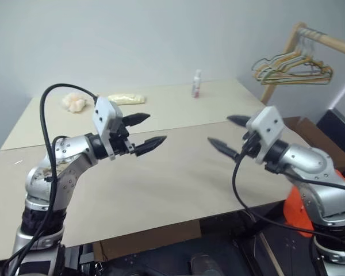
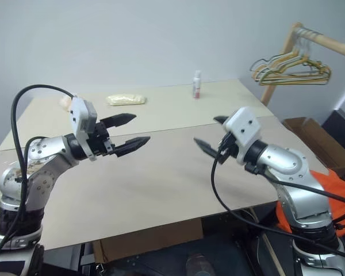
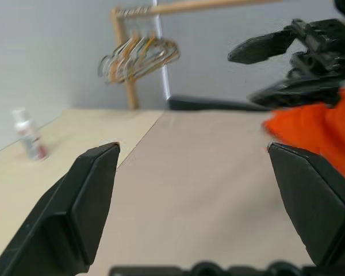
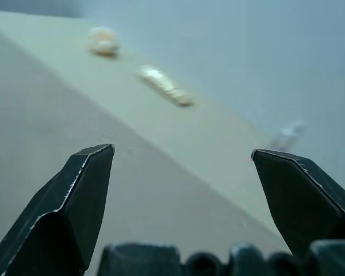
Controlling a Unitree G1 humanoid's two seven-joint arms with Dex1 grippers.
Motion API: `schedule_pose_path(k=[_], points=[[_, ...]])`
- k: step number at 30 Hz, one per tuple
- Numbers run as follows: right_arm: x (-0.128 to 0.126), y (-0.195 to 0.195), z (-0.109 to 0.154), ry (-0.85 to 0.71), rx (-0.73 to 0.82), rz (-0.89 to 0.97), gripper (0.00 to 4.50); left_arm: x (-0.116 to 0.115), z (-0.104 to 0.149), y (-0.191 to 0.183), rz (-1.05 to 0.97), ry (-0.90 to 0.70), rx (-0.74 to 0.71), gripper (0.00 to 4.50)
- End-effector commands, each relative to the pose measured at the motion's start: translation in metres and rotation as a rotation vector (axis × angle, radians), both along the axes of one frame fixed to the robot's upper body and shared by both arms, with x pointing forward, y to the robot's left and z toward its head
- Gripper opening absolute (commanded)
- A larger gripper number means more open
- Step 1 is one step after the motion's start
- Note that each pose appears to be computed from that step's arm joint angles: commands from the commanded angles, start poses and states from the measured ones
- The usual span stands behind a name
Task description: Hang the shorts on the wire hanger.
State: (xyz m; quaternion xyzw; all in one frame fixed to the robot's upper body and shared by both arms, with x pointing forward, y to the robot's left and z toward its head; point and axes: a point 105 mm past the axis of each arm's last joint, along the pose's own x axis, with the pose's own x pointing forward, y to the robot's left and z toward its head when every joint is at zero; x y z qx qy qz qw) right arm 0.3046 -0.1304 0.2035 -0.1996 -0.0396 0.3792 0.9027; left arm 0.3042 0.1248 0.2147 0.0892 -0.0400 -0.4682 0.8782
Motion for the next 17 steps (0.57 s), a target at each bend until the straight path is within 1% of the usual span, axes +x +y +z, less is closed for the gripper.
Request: schedule_pose_path(k=[1, 3, 7, 17], points=[[-0.005, 0.005, 0.013, -0.016, 0.026, 0.063, 4.45, -0.009, 0.010, 0.004, 0.012, -0.075, 0.032, 4.50], [-0.006, 0.006, 0.015, 0.010, 0.048, 0.097, 4.45, -0.012, 0.008, 0.007, 0.020, -0.069, 0.038, 4.50], [-0.007, 0.006, 0.015, 0.004, 0.011, 0.125, 4.45, -0.018, 0.005, 0.008, 0.006, -0.061, 0.041, 4.50], [-0.011, 0.006, 0.011, 0.016, -0.006, 0.144, 4.45, -0.020, 0.004, 0.009, -0.011, -0.048, 0.042, 4.50]])
